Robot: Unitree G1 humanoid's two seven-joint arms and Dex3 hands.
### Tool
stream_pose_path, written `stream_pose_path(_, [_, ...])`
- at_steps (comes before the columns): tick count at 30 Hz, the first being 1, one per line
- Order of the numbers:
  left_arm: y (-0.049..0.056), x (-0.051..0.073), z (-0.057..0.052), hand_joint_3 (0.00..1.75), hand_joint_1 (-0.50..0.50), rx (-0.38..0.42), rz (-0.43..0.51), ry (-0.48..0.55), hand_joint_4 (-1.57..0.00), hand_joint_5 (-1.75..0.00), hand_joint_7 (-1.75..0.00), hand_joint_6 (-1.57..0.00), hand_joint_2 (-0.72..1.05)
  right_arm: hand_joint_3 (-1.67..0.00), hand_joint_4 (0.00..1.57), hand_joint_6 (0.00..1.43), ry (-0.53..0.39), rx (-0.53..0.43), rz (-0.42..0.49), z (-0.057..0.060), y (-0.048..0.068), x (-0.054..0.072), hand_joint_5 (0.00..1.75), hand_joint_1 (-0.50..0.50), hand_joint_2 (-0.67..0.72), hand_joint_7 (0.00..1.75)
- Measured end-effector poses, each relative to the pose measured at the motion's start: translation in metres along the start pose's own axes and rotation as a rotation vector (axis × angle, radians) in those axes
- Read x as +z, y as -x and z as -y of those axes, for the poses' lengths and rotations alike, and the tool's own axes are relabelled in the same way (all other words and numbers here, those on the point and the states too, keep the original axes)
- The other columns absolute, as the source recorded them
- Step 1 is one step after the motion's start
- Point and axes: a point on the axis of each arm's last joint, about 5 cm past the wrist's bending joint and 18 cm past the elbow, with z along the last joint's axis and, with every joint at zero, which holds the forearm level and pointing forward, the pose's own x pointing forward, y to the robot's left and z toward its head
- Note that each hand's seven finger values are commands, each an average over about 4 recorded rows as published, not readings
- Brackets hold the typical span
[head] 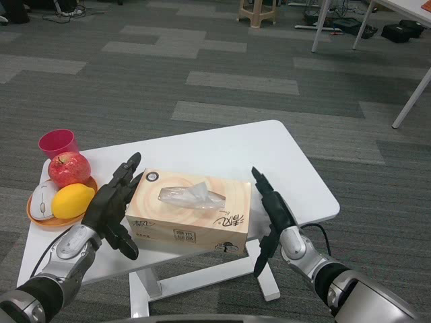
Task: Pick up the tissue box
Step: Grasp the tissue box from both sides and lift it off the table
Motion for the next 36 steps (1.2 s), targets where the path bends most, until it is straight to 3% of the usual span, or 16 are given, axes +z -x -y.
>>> stream_pose_path(3, [0.000,0.000,0.000,0.00,0.50,-0.001,-0.001,0.000,0.00,-0.31,0.00,0.00,-0.55,0.00,0.00,0.00,0.019,0.038,0.010,-0.005,0.001,0.001,0.00,-0.42,0.72,0.00])
stream_pose_path(7, [0.000,0.000,0.000,0.00,0.50,-0.001,-0.003,0.000,0.00,-0.23,0.00,0.00,-0.55,0.00,0.00,0.00,0.035,0.060,0.020,-0.009,-0.001,0.003,0.00,-0.42,0.72,0.00])
stream_pose_path(19, [0.001,-0.001,-0.001,0.00,0.50,0.008,-0.007,0.001,0.00,-0.23,0.00,0.00,-0.55,0.00,0.00,0.00,0.075,-0.006,0.002,-0.022,-0.009,0.010,0.00,-0.42,0.72,0.00])
stream_pose_path(36, [-0.001,0.000,0.002,0.00,0.50,-0.005,-0.005,-0.001,0.00,-0.21,0.00,0.00,-0.55,0.00,0.00,0.00,0.084,-0.099,0.031,-0.020,-0.018,0.019,0.00,-0.42,0.72,0.00])
